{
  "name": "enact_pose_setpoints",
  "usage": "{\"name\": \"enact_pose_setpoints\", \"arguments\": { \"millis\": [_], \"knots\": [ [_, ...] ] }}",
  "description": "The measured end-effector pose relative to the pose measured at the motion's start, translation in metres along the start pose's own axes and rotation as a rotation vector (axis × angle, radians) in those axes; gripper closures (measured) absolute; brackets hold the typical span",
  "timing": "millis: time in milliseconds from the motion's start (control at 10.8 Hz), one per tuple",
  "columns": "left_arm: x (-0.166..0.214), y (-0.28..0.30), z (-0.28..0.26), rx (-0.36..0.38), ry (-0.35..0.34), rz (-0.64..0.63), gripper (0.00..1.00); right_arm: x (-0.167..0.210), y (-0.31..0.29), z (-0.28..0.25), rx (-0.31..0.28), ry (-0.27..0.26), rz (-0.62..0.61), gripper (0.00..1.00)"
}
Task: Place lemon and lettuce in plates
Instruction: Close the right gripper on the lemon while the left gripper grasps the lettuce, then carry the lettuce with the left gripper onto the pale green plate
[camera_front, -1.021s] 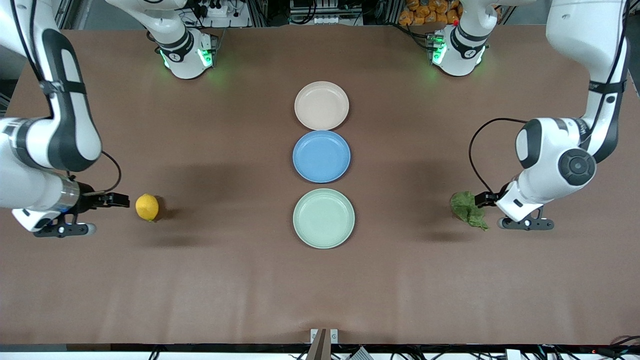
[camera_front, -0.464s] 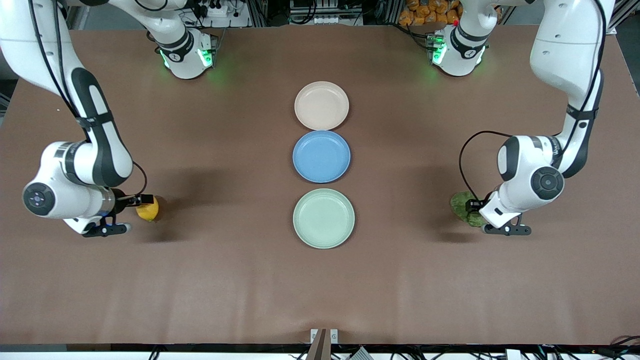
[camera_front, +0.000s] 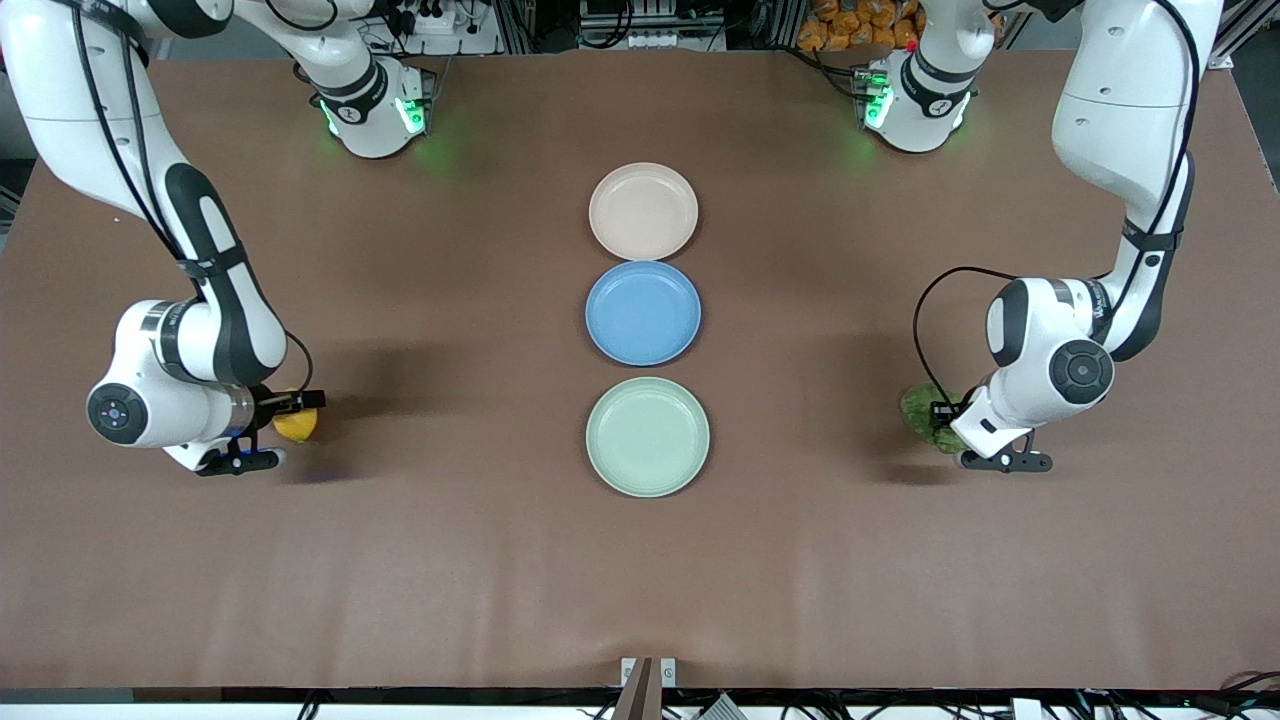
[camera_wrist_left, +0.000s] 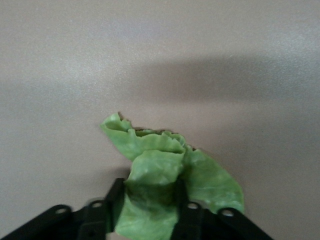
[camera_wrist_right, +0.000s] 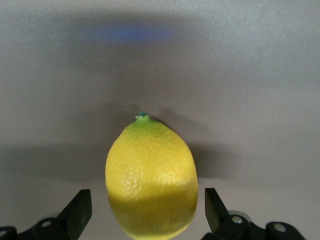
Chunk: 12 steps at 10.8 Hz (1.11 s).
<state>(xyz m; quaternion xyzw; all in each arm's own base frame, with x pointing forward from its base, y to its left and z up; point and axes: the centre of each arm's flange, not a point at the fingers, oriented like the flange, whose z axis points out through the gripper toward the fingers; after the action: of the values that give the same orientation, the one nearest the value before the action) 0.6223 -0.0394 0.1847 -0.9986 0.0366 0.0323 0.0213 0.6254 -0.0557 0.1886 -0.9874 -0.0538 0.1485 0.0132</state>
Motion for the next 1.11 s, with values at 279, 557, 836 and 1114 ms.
{"name": "enact_pose_setpoints", "arguments": {
  "millis": [279, 557, 836, 1114],
  "knots": [
    [0.000, 0.003, 0.002, -0.001, -0.002, 0.004, 0.92, 0.003, 0.003, 0.009, 0.000, 0.005, 0.003, 0.07],
    [0.004, 0.003, -0.001, -0.001, 0.008, 0.004, 0.98, 0.005, 0.004, 0.008, -0.001, 0.010, 0.005, 0.31],
    [0.015, 0.019, -0.043, -0.008, 0.054, 0.028, 0.98, 0.006, 0.001, 0.004, 0.004, 0.004, 0.003, 0.31],
    [0.022, 0.065, -0.105, -0.034, 0.039, 0.098, 0.98, 0.004, -0.010, -0.006, 0.019, -0.033, -0.012, 0.31]
  ]
}}
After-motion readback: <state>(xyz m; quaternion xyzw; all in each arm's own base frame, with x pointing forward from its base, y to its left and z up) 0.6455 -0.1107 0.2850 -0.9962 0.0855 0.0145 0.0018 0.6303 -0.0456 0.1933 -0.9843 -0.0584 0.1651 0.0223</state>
